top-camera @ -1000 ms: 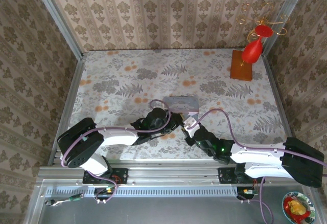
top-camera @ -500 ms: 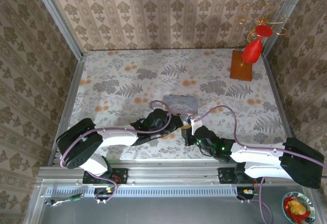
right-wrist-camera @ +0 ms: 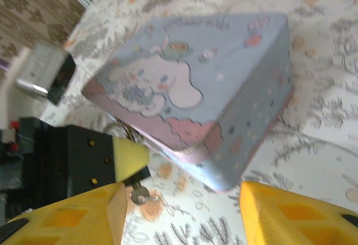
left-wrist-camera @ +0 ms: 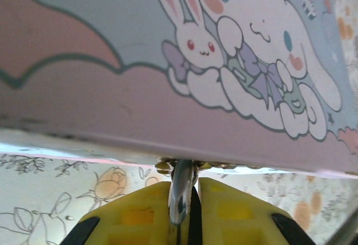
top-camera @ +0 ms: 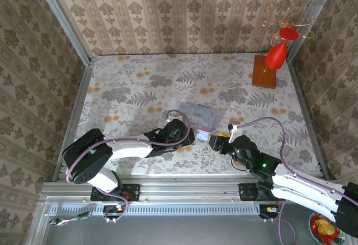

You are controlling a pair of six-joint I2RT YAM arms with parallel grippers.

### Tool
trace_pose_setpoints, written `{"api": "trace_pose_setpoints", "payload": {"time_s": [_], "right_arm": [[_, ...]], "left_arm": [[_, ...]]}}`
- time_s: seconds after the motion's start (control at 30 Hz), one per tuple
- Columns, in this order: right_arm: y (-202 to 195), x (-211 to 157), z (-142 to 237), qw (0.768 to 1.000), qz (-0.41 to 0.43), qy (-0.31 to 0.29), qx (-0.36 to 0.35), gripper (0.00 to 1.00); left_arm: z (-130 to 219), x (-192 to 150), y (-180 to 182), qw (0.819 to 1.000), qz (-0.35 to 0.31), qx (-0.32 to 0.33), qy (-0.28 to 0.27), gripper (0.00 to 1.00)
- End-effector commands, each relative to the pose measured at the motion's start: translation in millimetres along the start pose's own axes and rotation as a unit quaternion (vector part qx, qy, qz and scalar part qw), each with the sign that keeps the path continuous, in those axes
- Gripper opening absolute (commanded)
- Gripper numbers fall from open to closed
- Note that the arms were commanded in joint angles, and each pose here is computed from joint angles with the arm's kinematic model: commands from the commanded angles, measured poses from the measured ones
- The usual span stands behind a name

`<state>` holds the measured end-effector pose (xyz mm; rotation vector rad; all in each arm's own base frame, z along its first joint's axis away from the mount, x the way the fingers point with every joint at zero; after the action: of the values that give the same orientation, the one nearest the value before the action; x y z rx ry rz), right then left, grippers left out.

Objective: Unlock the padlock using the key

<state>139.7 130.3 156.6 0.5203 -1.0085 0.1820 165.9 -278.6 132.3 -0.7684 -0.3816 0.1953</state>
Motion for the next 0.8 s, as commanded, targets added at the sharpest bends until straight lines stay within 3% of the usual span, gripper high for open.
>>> {"api": "trace_pose_setpoints", "payload": {"time_s": [0.0,0.3,0.4,0.53,0.77], "right_arm": [[-5.1,-18.7,-5.2,0.998,-0.042,0.046,-0.002,0.57],[14.8,-13.8,-16.7,0.995,-0.033,0.068,0.063,0.6],[21.1,-12.4,-22.7,0.994,-0.028,0.077,0.078,0.6],[26.5,-11.6,-32.1,0.993,-0.006,0.091,0.076,0.6],[29.6,-5.6,-46.1,0.988,0.081,0.131,0.032,0.6]], "left_arm": [[-2.5,-1.2,-11.6,0.998,-0.064,0.007,-0.006,0.07],[26.1,9.6,0.4,0.995,-0.094,0.026,-0.029,0.47],[46.1,23.3,3.3,0.993,-0.11,0.007,-0.047,0.53],[67.2,49.4,2.1,0.987,-0.149,0.028,-0.061,0.59],[52.2,83.2,-4.6,0.971,-0.215,0.101,-0.011,0.66]]}}
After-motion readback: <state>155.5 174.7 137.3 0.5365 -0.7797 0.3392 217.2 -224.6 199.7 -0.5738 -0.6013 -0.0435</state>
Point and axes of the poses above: each hand's point on the last joint's axis, 136 mm out from that joint toward the fingers, its own z axis back along the fingers, its own y axis along the line the jaws close on, x = y × z, the point moved 10 cm from there along z, back along the fingers, and after that the axes turned 14 degrees about z, right-handed, at the moved point
